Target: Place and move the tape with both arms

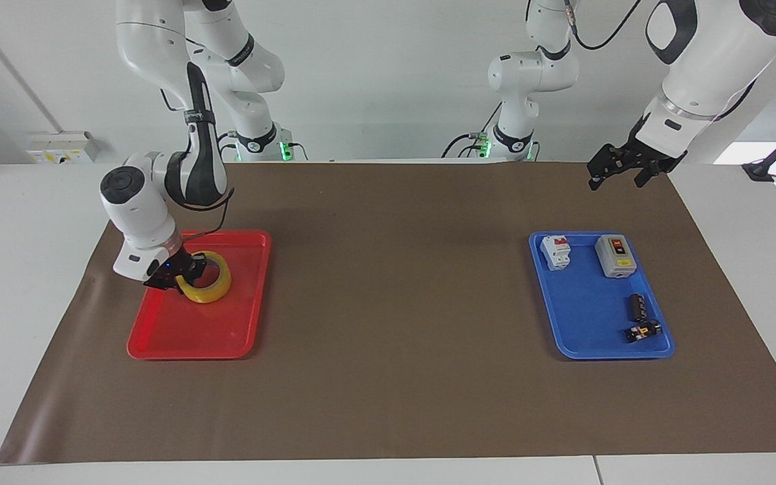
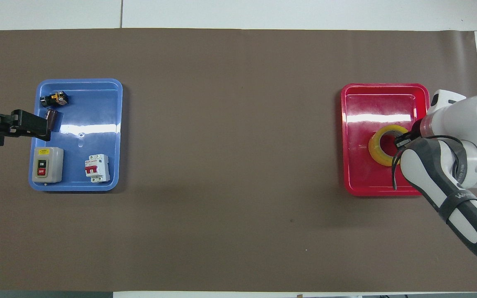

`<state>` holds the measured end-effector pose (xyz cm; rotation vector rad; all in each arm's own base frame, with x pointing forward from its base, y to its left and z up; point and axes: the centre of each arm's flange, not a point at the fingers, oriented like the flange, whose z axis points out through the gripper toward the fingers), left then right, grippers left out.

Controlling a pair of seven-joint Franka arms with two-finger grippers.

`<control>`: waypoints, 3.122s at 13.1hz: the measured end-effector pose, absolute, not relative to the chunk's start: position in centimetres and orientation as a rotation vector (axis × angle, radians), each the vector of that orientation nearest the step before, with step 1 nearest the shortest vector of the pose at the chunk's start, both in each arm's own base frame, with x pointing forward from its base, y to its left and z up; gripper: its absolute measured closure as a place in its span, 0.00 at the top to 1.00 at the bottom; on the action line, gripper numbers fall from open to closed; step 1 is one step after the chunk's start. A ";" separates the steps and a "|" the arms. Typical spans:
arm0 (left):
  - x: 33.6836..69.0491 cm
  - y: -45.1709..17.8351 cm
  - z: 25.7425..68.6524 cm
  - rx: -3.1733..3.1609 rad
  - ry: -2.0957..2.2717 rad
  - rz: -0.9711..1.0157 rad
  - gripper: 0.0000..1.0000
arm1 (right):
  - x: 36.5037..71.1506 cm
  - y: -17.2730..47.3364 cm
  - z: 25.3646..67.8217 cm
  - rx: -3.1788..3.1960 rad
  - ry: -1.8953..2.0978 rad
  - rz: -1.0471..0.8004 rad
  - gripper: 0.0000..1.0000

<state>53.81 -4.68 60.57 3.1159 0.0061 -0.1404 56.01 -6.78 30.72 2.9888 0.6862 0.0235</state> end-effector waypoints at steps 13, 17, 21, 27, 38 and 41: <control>53.8 -4.7 60.6 3.116 0.006 -0.140 1.00 | 57.1 -1.9 50.5 3.051 0.121 -0.005 1.00; 53.8 -4.7 60.6 3.116 0.006 -0.140 1.00 | 52.0 -2.6 61.2 3.071 -0.170 -0.020 1.00; 53.8 -4.7 60.6 3.116 0.006 -0.140 1.00 | 52.5 -5.2 64.6 3.067 -0.311 -0.069 1.00; 53.8 -4.7 60.6 3.116 0.006 -0.140 1.00 | 54.1 -4.4 62.3 3.083 -0.379 -0.117 1.00; 53.8 -4.7 60.6 3.116 0.006 -0.140 1.00 | 54.1 -3.9 62.4 3.089 -0.364 -0.113 1.00; 53.8 -4.7 60.6 3.116 0.006 -0.140 1.00 | 54.1 -4.6 62.4 3.087 -0.384 -0.113 1.00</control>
